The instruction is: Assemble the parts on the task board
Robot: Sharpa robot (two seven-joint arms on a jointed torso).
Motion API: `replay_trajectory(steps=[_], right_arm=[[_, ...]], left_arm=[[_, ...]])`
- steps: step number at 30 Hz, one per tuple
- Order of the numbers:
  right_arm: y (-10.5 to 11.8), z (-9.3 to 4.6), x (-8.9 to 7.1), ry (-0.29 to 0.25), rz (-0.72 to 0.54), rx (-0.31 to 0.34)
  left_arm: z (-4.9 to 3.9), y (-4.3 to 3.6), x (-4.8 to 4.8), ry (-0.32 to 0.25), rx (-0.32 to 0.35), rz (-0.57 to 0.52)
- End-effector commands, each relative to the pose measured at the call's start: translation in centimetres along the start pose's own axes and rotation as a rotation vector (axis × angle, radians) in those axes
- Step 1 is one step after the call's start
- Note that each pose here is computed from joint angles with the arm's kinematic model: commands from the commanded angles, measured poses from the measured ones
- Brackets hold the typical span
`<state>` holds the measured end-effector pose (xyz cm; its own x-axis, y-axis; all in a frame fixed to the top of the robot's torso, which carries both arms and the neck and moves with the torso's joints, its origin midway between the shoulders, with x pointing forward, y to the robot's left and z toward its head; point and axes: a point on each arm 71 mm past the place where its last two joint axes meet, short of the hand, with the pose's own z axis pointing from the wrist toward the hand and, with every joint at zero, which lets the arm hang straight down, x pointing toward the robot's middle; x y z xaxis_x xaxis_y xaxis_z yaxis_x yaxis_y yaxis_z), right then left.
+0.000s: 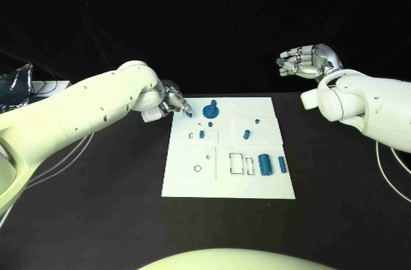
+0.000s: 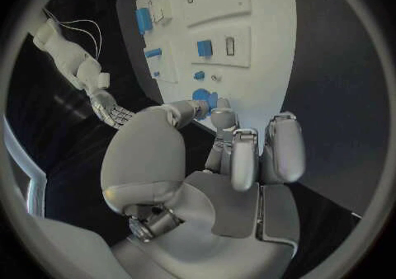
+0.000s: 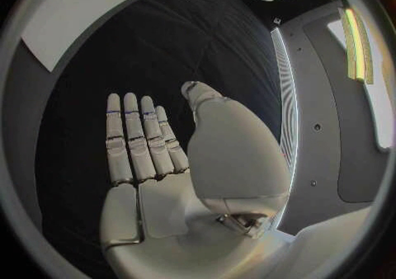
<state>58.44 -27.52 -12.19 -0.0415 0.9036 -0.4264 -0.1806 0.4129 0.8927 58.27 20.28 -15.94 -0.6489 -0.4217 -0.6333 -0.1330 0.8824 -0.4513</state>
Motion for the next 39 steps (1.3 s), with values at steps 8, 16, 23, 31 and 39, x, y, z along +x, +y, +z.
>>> replay_trajectory(steps=[8, 16, 23, 31, 39], right_arm=[[-0.2, 0.0, 0.0, 0.008, -0.004, -0.008], [-0.2, -0.1, 0.1, 0.012, -0.004, -0.007], [-0.3, -0.1, 0.1, 0.012, -0.005, -0.006], [-0.3, -0.1, 0.1, 0.012, -0.005, -0.006], [-0.3, -0.1, 0.0, 0.012, -0.006, -0.006]], left_arm=[[-0.62, 0.03, 1.94, -0.071, 0.014, 0.034], [-0.25, 0.08, 4.07, -0.078, 0.015, 0.082], [-0.08, -0.07, 5.44, -0.068, 0.024, 0.108], [-0.03, -0.15, 6.07, -0.045, 0.024, 0.136], [0.04, -0.02, 6.66, -0.023, 0.020, 0.158]])
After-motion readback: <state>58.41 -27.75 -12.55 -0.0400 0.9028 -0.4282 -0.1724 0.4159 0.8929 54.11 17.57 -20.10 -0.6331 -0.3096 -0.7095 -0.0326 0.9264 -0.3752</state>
